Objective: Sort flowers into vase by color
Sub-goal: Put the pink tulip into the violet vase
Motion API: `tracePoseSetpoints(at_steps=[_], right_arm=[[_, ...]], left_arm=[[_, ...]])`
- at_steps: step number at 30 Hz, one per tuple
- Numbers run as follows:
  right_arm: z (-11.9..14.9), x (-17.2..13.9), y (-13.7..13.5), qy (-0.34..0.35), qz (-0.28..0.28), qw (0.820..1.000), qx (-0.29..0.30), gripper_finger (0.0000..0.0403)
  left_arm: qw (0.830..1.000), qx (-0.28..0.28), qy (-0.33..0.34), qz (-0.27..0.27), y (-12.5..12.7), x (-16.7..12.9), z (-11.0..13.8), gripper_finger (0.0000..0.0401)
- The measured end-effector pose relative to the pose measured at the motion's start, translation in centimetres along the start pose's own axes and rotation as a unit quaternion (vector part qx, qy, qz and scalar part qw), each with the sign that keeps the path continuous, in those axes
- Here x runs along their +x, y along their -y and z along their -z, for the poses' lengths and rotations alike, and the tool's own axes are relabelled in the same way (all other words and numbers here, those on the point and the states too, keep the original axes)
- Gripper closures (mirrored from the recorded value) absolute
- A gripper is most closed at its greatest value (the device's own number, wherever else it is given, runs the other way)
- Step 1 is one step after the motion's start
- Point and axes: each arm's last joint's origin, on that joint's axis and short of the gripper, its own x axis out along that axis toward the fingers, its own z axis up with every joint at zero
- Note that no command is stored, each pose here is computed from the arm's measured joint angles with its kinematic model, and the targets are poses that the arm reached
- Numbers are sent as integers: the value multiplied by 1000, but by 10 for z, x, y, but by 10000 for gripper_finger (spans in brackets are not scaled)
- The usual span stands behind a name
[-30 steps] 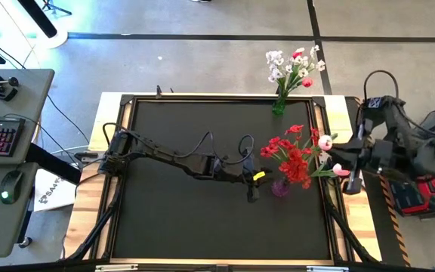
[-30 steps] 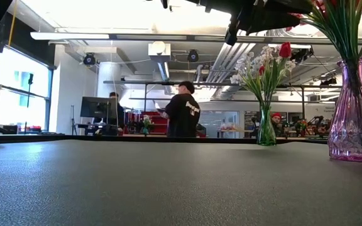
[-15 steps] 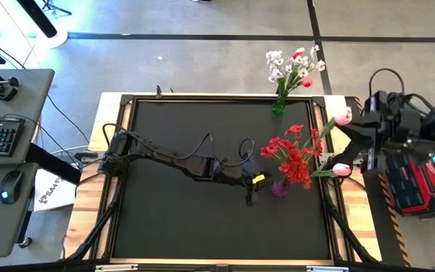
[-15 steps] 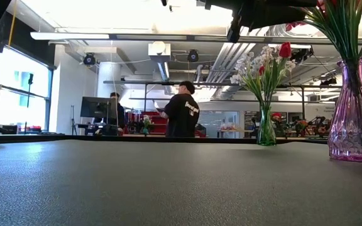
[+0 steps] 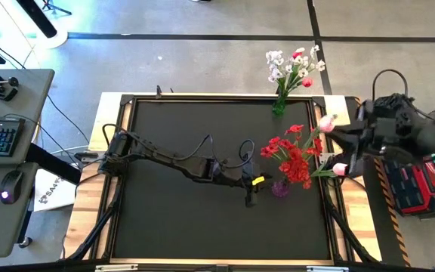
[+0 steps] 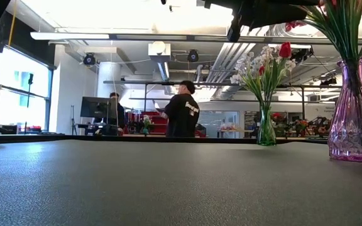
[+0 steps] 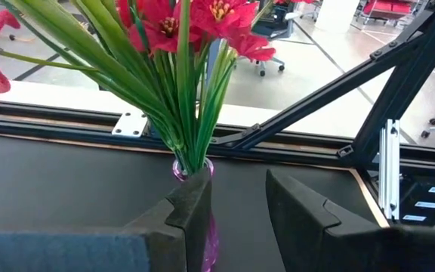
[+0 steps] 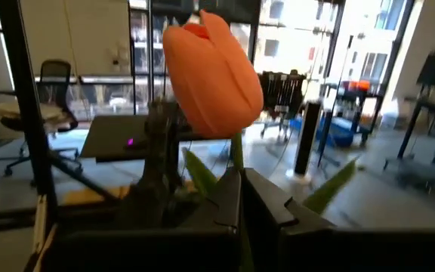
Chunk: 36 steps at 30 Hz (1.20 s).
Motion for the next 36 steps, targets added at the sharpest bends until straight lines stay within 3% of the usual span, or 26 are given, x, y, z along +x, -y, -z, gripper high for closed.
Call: tracePoseSetpoints(at_steps=[9,19,22,30,33,36], right_arm=[[44,6,-29,-50,35,997,36,403],[17,7,-31,-26,34,997,61,403],[17,7,-32,-36,-1,997,61,401],[41,15,-42,-124,-59,986,93,358],[46,19,-48,-145,-54,981,117,335],[50,24,-54,-162,-50,974,147,316]], left_arm=[[1000,0,0,0,0,0,0,284],[1000,13,0,0,0,0,0,284],[1000,13,-3,0,1,0,1,284],[991,48,-126,-25,-9,-24,-1,284],[988,50,-143,3,-10,-36,-12,284],[986,17,-145,83,-4,-41,-17,284]])
